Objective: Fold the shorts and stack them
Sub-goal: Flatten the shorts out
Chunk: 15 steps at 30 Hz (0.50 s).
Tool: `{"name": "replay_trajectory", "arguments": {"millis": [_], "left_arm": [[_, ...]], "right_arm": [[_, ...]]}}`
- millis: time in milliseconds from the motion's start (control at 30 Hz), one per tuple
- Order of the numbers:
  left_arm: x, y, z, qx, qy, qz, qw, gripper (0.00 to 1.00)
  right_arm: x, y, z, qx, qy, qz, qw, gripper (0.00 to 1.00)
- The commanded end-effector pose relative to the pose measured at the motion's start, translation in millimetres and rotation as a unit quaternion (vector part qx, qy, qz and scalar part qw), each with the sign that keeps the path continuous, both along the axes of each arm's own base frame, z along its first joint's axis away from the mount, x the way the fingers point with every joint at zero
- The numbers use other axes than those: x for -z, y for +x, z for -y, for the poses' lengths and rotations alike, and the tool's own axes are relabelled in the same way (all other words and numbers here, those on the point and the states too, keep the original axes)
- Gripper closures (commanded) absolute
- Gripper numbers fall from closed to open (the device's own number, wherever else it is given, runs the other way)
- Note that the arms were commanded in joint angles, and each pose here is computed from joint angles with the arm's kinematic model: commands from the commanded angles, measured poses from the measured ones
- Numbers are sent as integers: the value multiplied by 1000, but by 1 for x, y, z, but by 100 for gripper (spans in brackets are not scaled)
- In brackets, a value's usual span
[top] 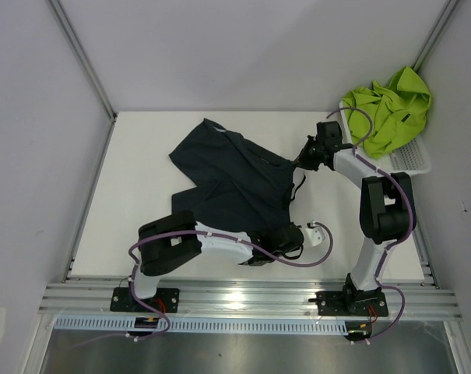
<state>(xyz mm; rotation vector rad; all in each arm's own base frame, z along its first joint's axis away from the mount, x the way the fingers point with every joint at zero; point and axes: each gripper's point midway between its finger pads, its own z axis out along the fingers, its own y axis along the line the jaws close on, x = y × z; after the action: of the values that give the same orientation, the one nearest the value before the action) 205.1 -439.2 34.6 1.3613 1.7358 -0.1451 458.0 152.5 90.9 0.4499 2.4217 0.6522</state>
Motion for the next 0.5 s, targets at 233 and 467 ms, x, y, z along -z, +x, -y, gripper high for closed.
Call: {"name": "replay_trajectory", "arguments": {"millis": [233, 467], "left_arm": [[-130, -7, -22, -25, -172, 17, 985, 100], [-239, -44, -70, 12, -281, 9, 960, 100]], "right_arm": [[-44, 6, 7, 38, -18, -29, 999, 100], [-154, -27, 30, 134, 5, 13, 991, 100]]}}
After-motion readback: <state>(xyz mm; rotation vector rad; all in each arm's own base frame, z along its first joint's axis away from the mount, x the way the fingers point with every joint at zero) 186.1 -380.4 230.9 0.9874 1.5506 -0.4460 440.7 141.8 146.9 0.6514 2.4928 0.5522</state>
